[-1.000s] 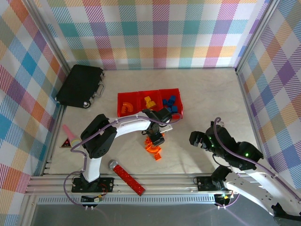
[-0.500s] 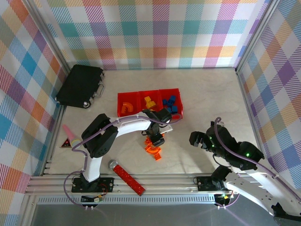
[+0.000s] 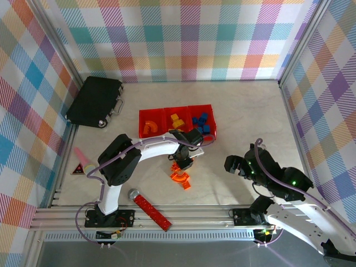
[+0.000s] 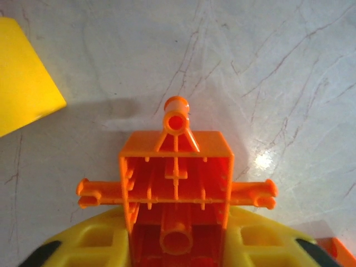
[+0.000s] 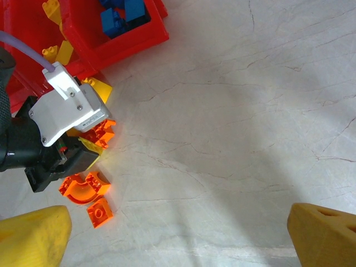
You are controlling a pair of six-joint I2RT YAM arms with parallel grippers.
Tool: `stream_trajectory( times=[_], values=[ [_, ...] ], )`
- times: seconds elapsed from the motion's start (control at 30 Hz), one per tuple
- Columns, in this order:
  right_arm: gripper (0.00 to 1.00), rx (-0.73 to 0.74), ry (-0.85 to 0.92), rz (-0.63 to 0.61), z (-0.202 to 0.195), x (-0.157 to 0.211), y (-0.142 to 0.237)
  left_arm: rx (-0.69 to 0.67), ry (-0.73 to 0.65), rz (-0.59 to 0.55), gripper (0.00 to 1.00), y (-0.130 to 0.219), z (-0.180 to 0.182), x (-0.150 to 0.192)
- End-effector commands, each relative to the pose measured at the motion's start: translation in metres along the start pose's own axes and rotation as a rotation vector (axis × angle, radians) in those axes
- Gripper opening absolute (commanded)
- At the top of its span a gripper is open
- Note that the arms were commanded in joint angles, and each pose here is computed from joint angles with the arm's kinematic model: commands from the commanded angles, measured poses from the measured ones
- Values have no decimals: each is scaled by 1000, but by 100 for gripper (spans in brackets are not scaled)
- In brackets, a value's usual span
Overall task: Sort the legos into containers by color
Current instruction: Pick up the lego from the center of the table, then place the lego in the container.
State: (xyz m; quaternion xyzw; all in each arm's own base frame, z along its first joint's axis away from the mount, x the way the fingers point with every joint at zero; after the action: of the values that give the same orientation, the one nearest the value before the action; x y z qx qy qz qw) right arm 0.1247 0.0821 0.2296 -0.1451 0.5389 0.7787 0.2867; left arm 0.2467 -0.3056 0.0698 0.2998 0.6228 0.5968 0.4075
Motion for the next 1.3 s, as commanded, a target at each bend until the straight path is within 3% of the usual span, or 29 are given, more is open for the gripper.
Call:
stream_trajectory(
  times=[0.0,0.2,0.37,0.47,0.53,0.63,0.73,1.03,1.27],
  values=[
    [100,-8,-22,8,2,-1,3,-68,28,26,19,-2,10,11],
    [100,-13,-30,17,3,0,0,-100,55,-92,7,34,12,5],
    [100,-10,-21,14,7,-4,0,-129,80,-205,9,81,11,2],
    [100,-10,-10,17,12,-6,-3,-167,115,-284,5,114,15,2],
    [100,-16,0,17,15,-8,-5,-243,140,-316,1,134,24,5],
    [100,-26,8,19,20,-9,-7,-407,203,-325,3,151,51,12],
    [100,-28,12,28,22,-8,-10,-475,334,-313,2,155,87,21],
    [100,-28,19,51,14,1,-11,-395,823,-390,4,139,192,50],
    [100,-21,20,30,6,1,-2,-301,902,-436,11,125,213,34]
  ],
)
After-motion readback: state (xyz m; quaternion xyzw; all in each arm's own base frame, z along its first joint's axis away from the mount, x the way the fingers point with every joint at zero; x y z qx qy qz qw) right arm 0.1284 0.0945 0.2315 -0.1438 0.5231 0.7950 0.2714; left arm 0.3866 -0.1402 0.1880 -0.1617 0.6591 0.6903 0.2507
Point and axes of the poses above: each hand's point on the last joint's axis, 136 mm out from that joint toward the fingers, its own y axis back along the fingers, its own z axis along the line the jaws close on, x = y × z, the point moved 5 cm from there along y, back along the fingers
